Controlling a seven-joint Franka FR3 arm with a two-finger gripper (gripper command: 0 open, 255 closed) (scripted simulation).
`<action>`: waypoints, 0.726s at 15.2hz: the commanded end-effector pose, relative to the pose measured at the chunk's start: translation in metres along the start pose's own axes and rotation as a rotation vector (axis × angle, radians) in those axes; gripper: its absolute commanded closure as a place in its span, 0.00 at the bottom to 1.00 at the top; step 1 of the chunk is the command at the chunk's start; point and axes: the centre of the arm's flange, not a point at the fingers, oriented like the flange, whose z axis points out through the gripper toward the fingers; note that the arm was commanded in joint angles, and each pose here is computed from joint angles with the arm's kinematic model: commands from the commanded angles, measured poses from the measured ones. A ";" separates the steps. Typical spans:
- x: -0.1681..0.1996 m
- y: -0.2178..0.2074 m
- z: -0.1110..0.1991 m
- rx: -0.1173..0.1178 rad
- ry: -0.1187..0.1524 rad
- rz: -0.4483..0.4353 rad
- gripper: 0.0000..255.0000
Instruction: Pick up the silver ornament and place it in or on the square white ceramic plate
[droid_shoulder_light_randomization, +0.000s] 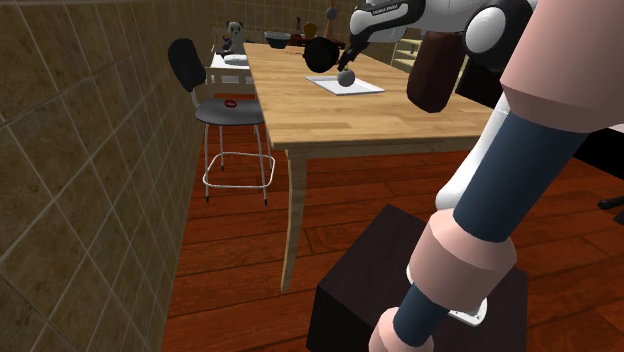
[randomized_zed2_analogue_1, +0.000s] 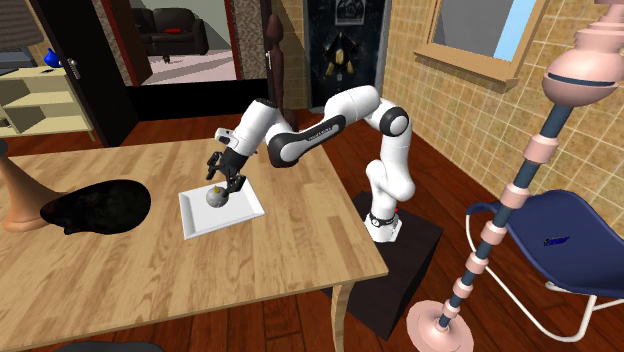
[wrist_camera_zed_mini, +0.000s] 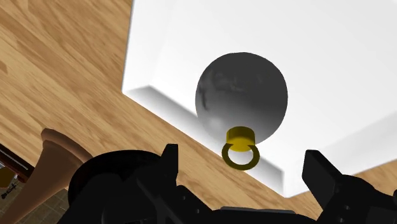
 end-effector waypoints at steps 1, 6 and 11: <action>0.000 0.000 0.000 0.000 0.000 0.000 0.00; 0.000 0.000 -0.050 0.000 0.000 0.000 0.00; 0.000 0.000 -0.050 0.000 0.000 0.000 0.00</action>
